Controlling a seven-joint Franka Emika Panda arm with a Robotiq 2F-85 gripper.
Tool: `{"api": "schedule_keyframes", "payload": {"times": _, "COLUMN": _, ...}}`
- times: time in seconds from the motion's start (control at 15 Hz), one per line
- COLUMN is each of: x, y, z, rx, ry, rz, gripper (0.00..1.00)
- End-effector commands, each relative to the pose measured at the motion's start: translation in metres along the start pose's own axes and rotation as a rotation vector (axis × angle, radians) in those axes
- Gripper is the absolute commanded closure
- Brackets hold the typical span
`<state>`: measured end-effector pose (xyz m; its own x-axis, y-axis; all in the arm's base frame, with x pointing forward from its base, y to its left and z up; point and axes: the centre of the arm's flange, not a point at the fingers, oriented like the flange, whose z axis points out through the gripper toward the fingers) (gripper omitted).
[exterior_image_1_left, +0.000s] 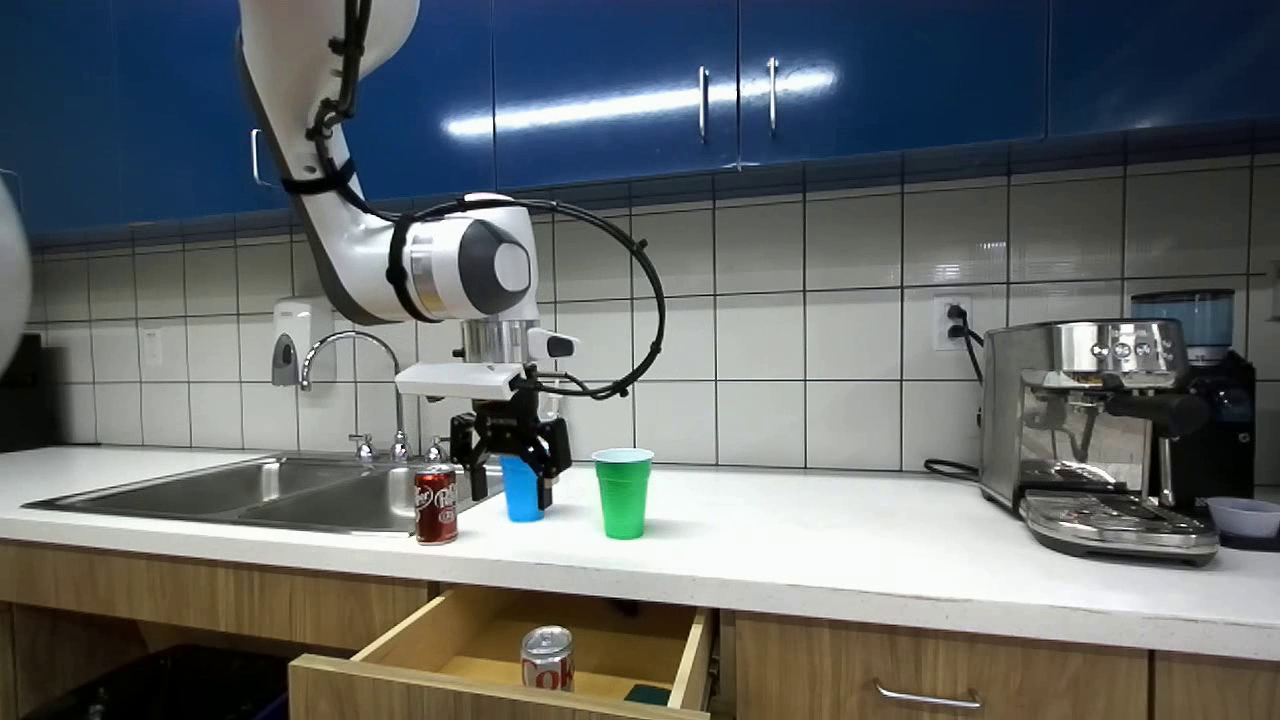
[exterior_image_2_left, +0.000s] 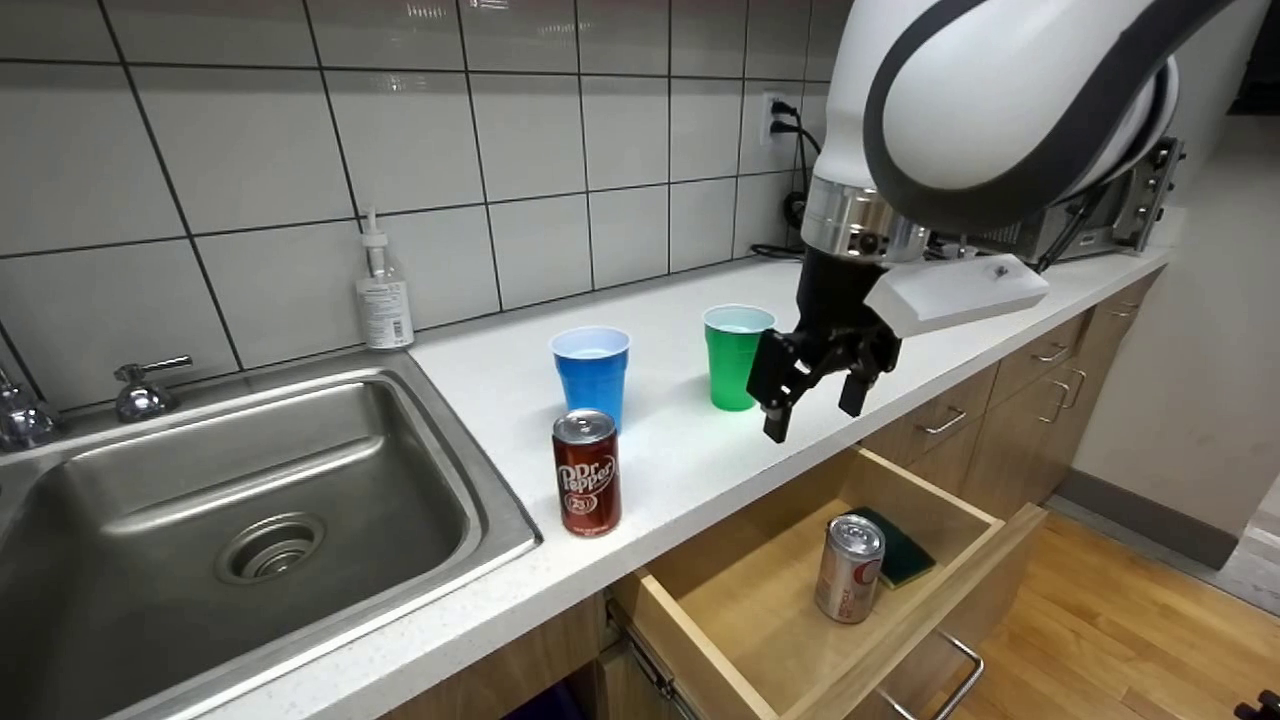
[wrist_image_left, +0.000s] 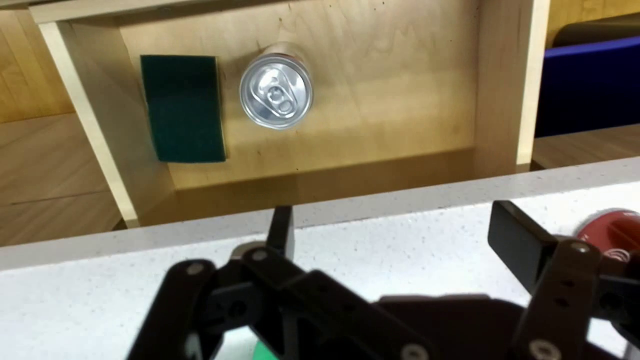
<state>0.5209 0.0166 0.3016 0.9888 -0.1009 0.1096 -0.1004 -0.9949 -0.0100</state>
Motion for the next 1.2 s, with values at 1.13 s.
{"api": "schedule_keyframes", "payload": {"times": 1.13, "x": 0.093, "y": -0.126, "z": -0.037, "rx": 0.058, "ry": 0.045, "rz": -0.186, "gripper": 0.0}}
